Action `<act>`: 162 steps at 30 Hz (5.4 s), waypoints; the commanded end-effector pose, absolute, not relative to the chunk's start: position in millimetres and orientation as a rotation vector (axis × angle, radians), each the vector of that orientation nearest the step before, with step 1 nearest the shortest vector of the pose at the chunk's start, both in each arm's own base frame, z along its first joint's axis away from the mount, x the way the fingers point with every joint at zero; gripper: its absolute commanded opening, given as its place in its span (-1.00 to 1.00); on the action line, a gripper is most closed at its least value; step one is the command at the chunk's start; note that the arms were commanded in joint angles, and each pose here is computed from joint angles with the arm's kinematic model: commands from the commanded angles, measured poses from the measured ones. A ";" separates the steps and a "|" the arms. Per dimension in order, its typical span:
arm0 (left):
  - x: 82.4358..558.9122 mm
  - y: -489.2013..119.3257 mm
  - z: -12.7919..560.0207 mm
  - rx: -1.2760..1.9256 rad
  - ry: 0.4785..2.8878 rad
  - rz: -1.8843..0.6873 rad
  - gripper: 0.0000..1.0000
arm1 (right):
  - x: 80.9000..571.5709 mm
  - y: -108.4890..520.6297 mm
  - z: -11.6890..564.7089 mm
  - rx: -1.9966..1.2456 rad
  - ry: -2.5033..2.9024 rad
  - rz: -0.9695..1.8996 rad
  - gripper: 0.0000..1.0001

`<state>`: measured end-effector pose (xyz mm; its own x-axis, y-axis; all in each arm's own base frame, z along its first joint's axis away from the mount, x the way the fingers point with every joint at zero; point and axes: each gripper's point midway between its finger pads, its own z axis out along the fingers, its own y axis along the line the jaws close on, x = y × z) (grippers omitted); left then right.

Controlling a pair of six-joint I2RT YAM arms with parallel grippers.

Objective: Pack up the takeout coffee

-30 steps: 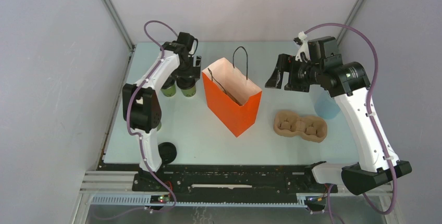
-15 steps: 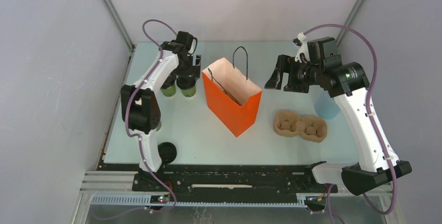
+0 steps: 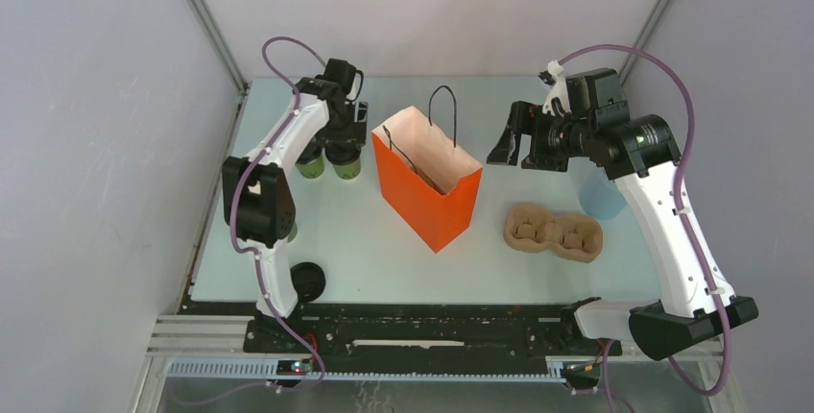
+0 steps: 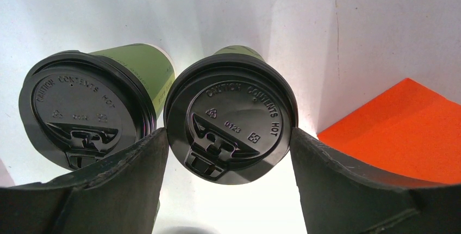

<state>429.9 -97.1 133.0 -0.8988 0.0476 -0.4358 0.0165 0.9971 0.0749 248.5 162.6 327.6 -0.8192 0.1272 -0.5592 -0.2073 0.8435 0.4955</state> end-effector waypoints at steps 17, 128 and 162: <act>406.7 -86.8 197.6 0.026 2.524 0.066 0.35 | 225.0 173.6 336.0 0.622 2.538 0.580 0.96; 182.6 -282.0 452.1 0.760 1.906 -0.510 0.01 | 355.4 238.6 349.0 -0.308 2.073 0.649 -1.00; 229.3 -324.6 338.3 0.818 2.022 -0.219 -0.03 | 332.5 245.1 356.1 -0.117 2.162 0.802 -1.00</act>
